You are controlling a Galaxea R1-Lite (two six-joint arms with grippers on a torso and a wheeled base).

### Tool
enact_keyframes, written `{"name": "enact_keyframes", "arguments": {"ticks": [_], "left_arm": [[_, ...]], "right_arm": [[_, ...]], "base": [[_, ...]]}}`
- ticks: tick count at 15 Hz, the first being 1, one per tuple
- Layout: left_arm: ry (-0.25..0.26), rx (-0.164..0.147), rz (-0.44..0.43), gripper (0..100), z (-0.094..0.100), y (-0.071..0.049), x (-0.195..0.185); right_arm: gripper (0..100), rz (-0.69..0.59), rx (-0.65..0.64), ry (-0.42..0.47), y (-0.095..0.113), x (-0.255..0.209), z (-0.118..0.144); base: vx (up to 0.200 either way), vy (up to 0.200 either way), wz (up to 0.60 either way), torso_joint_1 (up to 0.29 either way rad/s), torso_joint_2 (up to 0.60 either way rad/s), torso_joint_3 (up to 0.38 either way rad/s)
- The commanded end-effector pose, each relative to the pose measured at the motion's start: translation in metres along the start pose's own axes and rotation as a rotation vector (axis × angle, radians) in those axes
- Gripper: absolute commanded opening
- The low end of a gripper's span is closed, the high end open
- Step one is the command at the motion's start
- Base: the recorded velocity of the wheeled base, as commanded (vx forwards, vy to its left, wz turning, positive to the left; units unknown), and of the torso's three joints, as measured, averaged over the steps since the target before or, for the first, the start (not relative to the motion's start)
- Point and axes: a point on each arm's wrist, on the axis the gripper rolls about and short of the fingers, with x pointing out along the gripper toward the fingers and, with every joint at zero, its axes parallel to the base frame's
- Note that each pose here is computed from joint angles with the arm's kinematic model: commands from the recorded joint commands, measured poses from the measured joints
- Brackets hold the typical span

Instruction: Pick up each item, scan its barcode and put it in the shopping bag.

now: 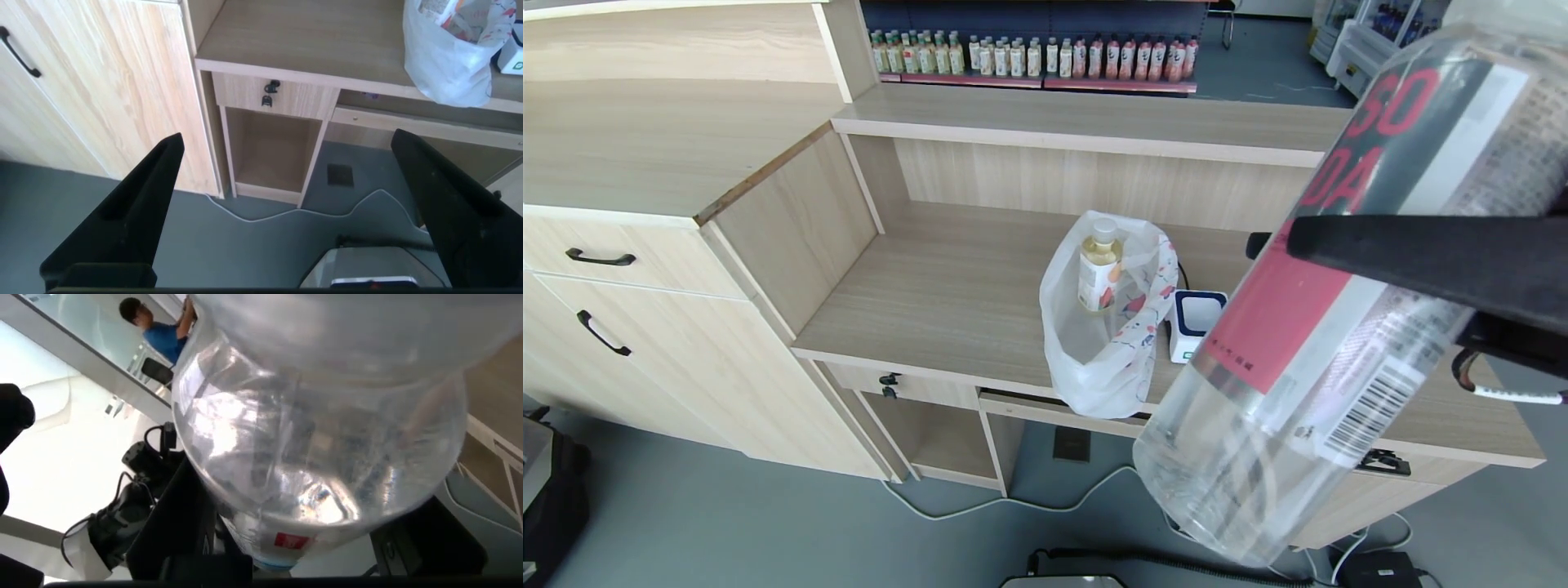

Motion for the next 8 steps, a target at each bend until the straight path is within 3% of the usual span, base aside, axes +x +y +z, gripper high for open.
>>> {"name": "enact_keyframes", "arguments": {"ticks": [1, 8], "left_arm": [[0.0, -0.001, 0.0, 100, -0.0001, 0.0, 0.0], [0.0, 0.001, 0.0, 100, -0.0001, 0.0, 0.0]], "right_arm": [[0, -0.002, 0.004, 0.008, -0.0015, 0.0027, -0.0011], [0, -0.005, 0.007, 0.022, 0.001, 0.0041, 0.0059]], "base": [[0.0, 0.0, 0.0, 0.0, 0.0, 0.0], [0.0, 0.0, 0.0, 0.0, 0.0, 0.0]]}}
